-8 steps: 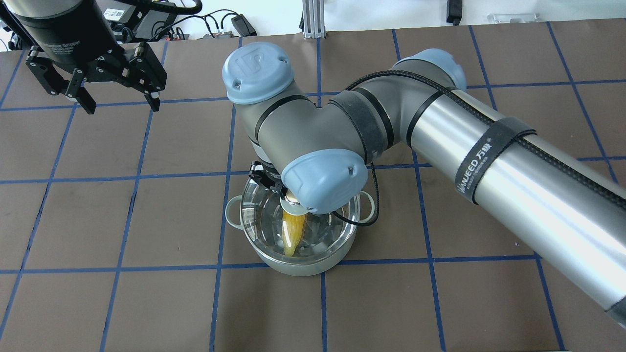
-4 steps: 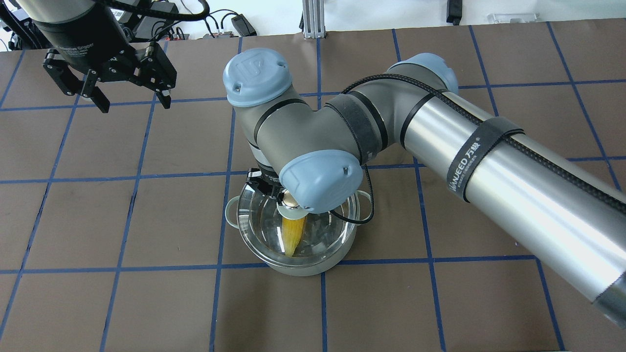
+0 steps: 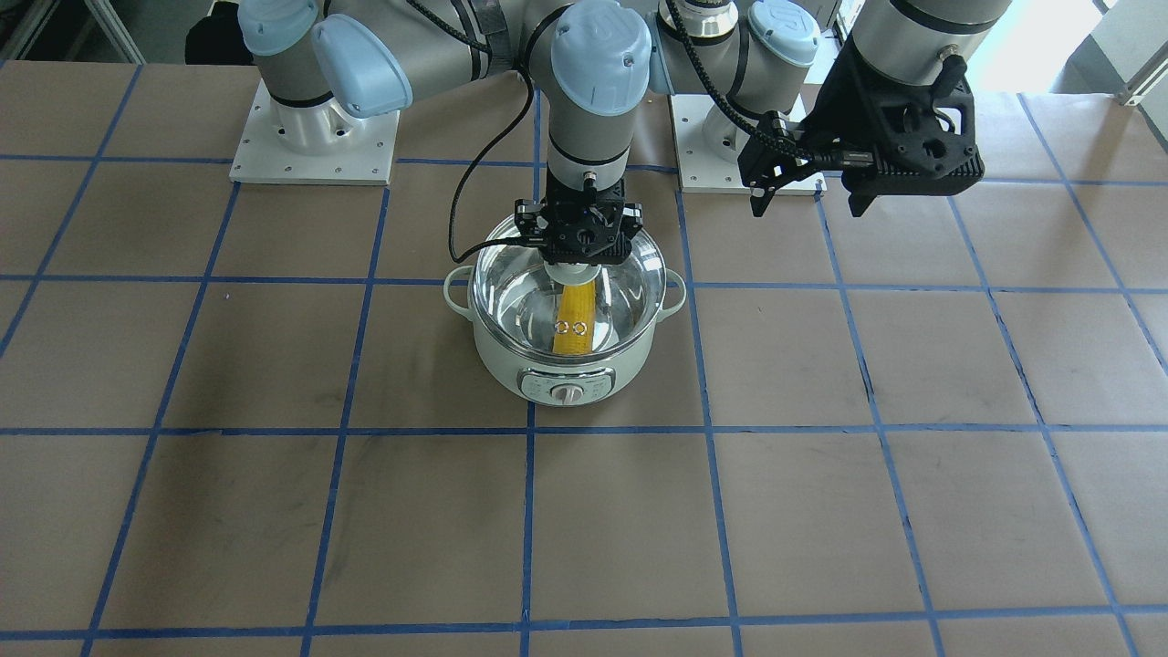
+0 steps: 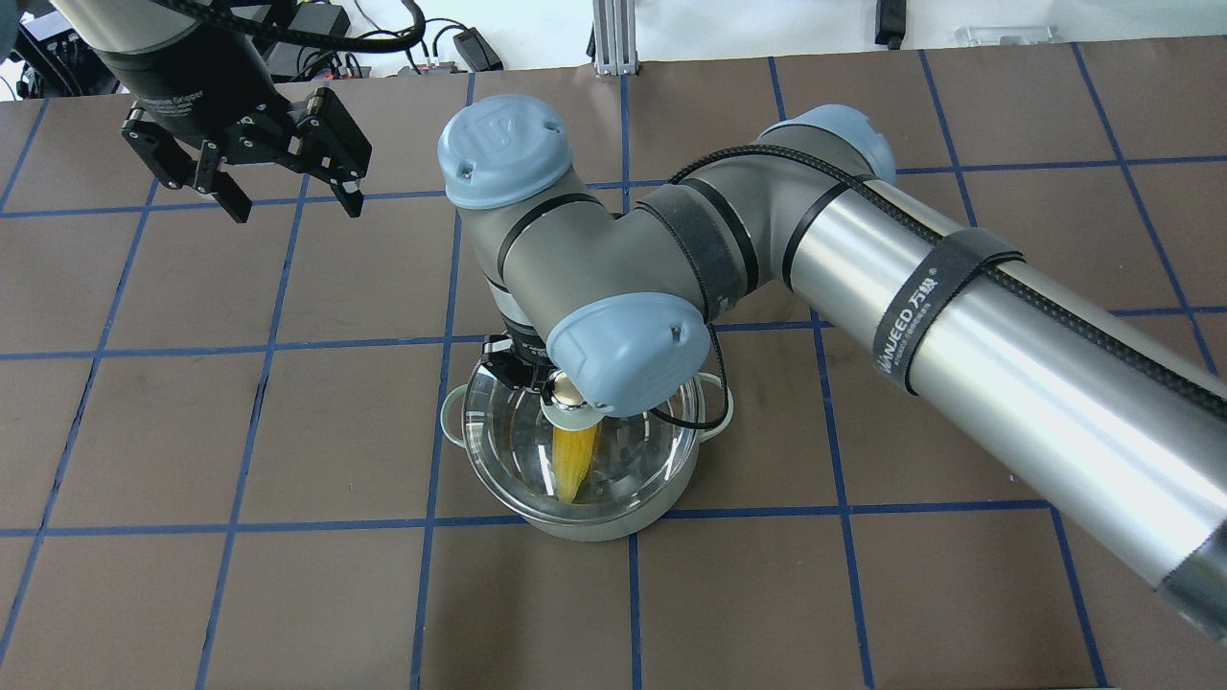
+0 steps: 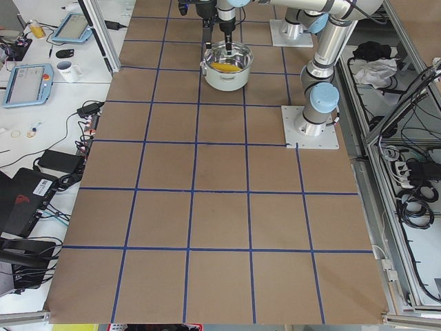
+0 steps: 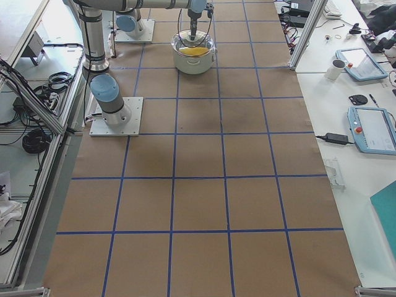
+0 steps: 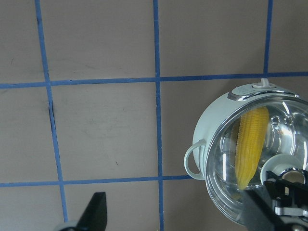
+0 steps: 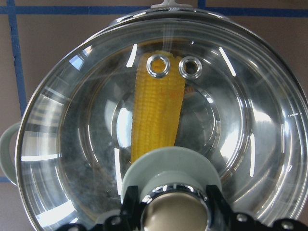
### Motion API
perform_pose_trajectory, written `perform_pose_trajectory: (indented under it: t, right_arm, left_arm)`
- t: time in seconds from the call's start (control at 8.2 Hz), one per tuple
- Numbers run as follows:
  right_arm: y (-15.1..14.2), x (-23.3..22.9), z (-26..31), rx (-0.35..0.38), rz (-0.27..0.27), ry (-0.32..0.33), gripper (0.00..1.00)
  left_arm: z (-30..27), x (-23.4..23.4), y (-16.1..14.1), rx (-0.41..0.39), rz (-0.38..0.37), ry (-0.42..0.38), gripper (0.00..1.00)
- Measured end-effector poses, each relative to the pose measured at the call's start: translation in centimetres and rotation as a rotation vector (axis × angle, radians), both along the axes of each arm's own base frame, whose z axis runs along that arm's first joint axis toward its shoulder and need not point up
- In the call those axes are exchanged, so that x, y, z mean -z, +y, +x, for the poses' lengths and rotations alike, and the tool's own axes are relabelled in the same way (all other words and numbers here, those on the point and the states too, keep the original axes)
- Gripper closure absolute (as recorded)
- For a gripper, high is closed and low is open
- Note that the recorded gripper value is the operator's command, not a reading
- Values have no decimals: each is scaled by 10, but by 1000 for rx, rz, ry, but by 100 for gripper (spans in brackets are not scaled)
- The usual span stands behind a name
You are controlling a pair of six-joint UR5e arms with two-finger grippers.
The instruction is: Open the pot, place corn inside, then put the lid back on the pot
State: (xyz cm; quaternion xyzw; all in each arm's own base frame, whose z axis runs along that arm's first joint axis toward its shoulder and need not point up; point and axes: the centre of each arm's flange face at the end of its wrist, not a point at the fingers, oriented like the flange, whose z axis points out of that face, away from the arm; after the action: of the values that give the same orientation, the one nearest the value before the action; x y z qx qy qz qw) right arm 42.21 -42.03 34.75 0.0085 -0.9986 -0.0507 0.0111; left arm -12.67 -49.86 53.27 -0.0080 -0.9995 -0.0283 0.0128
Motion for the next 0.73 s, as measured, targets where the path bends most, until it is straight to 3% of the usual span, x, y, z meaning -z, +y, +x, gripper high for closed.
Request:
perform_pose_trajectory:
  t: [0.73]
  right_arm:
    - [-2,1,-1,-12,-5,8,86]
  left_arm:
    - [2,19,-10,5,-37,-6,0]
